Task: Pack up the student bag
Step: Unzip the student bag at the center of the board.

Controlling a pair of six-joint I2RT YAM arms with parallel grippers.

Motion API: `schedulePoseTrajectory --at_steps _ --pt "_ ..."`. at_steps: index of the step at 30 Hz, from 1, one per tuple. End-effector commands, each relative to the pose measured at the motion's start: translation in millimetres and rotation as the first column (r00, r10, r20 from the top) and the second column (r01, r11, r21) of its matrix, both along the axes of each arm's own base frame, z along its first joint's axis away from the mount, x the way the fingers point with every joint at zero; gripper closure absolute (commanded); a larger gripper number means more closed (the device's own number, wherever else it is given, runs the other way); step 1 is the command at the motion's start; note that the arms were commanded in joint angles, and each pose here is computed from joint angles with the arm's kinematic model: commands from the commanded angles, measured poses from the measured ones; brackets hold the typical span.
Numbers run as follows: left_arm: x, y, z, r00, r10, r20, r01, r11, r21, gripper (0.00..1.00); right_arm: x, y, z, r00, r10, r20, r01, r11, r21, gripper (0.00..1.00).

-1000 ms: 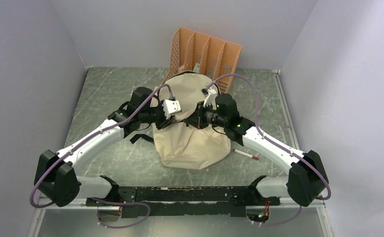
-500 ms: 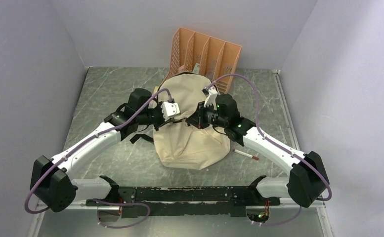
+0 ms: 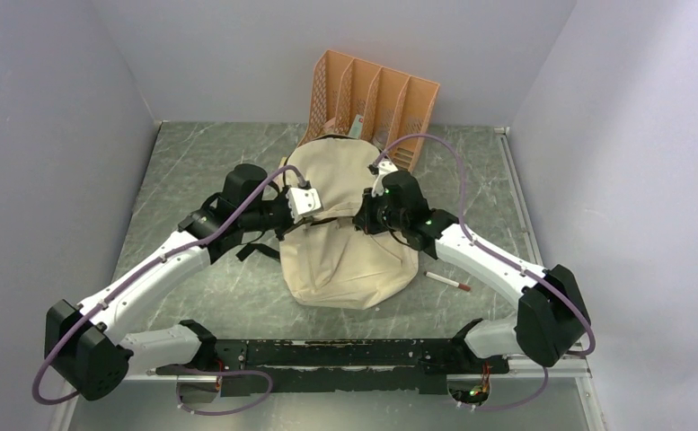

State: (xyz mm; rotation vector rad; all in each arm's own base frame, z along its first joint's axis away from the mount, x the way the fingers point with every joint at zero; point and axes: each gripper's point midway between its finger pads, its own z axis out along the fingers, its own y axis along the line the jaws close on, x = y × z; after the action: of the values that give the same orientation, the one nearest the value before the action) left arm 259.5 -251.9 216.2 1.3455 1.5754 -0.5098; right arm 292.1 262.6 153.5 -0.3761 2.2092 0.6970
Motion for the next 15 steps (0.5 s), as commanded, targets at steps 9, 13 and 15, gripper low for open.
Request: schedulePoseTrajectory --at_steps 9,13,15 --pt "-1.7 6.1 12.3 0.999 0.030 0.046 -0.029 0.999 -0.019 0.95 15.2 -81.4 7.8 0.966 -0.224 0.133 0.253 0.927 -0.276 1.00" --pt "0.4 9.0 8.9 0.998 0.046 0.047 -0.045 0.999 -0.004 0.95 16.6 -99.4 10.5 0.954 -0.255 0.157 0.293 0.902 -0.318 1.00" --pt "1.7 10.0 6.9 0.997 0.054 0.047 -0.054 0.999 0.000 0.95 18.2 -109.0 11.5 0.949 -0.268 0.168 0.311 0.887 -0.341 1.00"
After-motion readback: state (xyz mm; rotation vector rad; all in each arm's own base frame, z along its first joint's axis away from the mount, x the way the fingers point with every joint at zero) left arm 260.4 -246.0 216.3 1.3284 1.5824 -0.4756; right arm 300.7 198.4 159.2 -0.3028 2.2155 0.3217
